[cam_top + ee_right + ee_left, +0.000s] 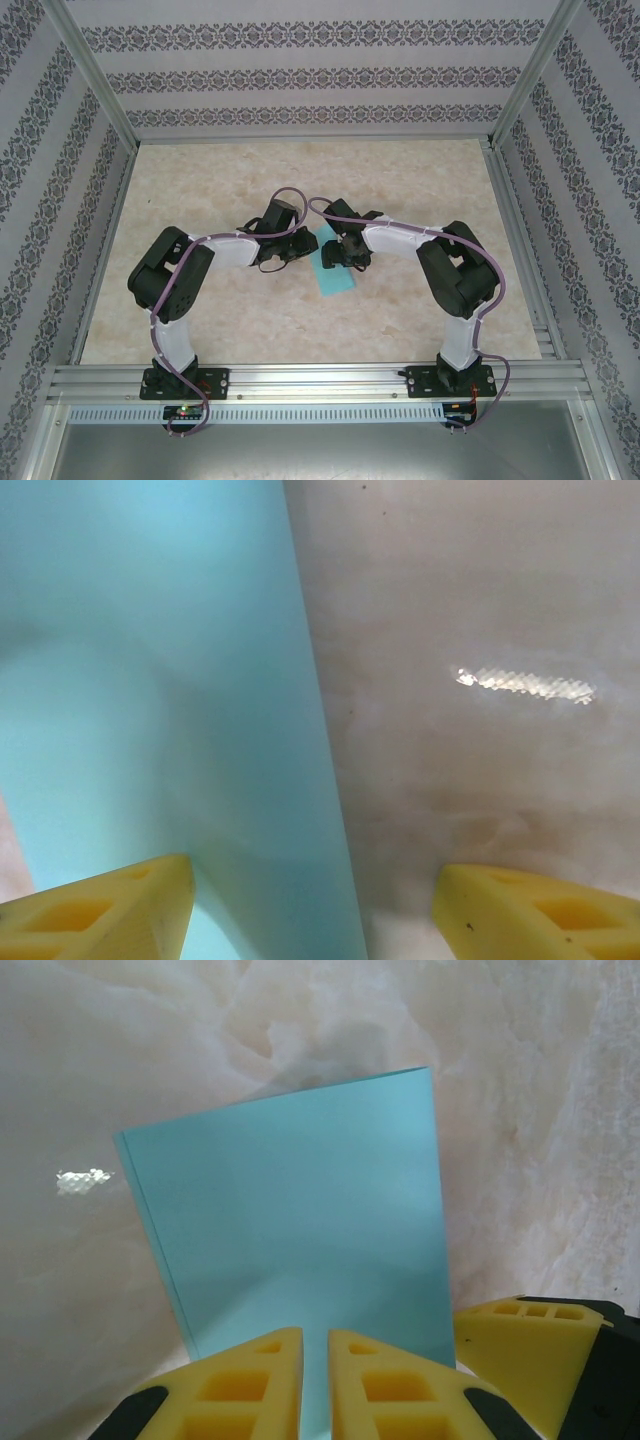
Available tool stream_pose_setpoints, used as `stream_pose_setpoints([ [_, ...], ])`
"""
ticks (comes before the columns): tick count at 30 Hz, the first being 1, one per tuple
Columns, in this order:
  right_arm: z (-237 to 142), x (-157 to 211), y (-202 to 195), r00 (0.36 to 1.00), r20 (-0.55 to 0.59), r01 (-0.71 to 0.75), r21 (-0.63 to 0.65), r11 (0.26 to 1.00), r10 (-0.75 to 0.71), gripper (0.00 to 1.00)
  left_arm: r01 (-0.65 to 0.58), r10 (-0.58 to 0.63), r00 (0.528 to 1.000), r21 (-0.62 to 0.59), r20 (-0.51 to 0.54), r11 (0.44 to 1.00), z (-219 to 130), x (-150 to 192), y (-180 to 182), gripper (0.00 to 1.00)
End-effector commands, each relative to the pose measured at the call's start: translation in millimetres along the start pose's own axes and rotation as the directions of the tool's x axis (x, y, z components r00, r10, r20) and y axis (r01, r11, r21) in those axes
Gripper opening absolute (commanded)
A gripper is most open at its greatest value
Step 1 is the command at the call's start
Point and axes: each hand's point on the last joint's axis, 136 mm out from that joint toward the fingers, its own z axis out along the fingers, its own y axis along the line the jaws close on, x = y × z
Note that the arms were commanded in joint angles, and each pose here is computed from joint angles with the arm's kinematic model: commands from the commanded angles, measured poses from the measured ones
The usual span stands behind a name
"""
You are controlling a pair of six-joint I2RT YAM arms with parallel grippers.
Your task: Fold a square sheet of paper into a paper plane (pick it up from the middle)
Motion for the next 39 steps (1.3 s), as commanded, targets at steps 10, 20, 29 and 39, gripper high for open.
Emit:
stream_pose_setpoints([
  [10,61.4,51.2,-14.0,0.985,-0.172,0.018,0.034,0.999,-0.012,0.7,-0.012,0.01,0.999,-0.033,-0.042,0.999,9.8,7.9,9.4,0.15],
  [20,59.3,50.0,-11.8,0.986,-0.168,0.019,0.027,0.999,-0.014,0.7,0.01,-0.022,0.996,-0.134,-0.089,0.991,14.3,18.8,32.2,0.13],
  [29,-18.6,-1.0,20.6,0.999,0.046,0.004,-0.177,0.984,0.004,0.7,0.012,-0.06,0.987,-0.303,-0.149,0.953,11.1,42.3,78.9,0.12],
  [39,-97.3,-36.3,37.0,0.98,0.196,0.035,-0.378,0.925,0.044,0.56,0.025,-0.083,0.984,-0.33,-0.161,0.944,16.2,49.3,92.8,0.11],
])
